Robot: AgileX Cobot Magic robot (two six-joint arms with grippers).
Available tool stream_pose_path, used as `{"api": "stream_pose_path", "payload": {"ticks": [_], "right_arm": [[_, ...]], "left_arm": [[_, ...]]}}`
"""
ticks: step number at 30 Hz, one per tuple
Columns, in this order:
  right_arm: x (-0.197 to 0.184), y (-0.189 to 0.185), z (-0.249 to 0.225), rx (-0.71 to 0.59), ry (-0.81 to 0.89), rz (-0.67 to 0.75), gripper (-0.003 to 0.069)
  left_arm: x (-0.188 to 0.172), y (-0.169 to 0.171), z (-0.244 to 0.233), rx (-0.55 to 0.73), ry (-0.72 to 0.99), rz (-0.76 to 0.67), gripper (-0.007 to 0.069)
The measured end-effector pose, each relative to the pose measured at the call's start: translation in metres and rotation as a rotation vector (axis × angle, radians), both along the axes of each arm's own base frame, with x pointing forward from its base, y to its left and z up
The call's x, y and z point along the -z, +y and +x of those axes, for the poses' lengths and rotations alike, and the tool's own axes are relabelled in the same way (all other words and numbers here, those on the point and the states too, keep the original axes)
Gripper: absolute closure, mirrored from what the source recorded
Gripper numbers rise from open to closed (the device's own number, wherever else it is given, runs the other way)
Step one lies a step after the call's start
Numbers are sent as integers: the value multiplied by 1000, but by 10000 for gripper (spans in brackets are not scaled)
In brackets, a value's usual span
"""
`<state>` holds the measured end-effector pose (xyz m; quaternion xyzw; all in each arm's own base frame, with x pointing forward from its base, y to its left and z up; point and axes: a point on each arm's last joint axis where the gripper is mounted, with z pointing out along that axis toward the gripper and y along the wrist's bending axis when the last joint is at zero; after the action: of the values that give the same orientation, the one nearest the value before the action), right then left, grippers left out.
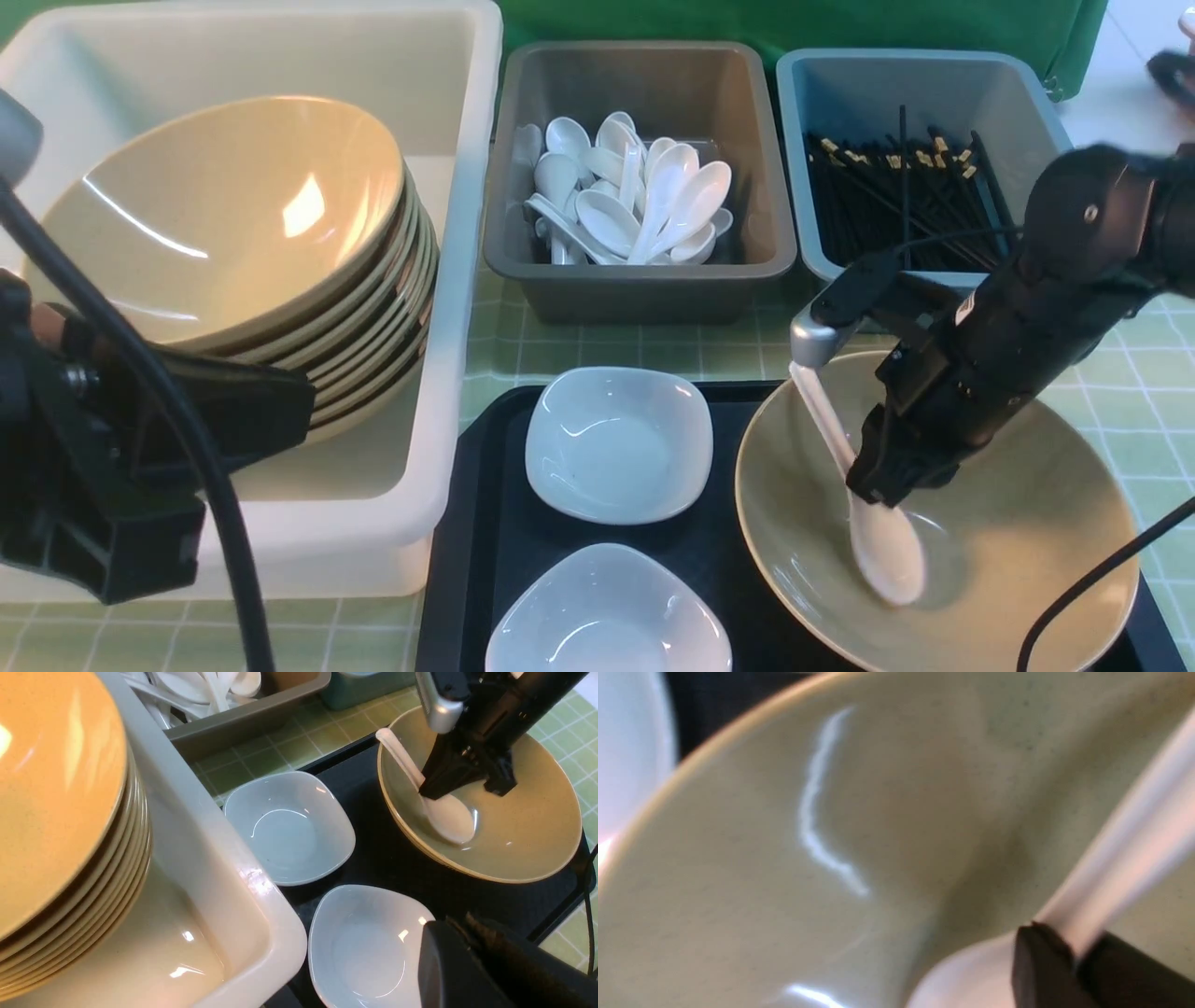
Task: On green table put chopsticks spoon bowls plates into blue grey white boxes.
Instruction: 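Reach down and grasp the white spoon resting in the bowl with the right gripper, then place the white spoon into the bin of spoons with the right gripper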
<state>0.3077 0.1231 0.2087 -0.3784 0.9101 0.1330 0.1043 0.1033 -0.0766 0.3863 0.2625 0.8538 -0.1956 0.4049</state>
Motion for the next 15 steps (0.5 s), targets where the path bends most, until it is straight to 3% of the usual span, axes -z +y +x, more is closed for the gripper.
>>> {"api": "stream_pose_path", "payload": {"ticks": [7,12,15], "right_arm": [[-67,9,18,5,-49,54,606],[-116,18,46,88,-171,126,608],[-126,27,74,158,-234,180,608]], "left_arm": [[-4,2,6,-29,-81,5,627],[-8,2,9,-44,-131,-8,627],[-9,2,9,-47,-143,-13,627]]}}
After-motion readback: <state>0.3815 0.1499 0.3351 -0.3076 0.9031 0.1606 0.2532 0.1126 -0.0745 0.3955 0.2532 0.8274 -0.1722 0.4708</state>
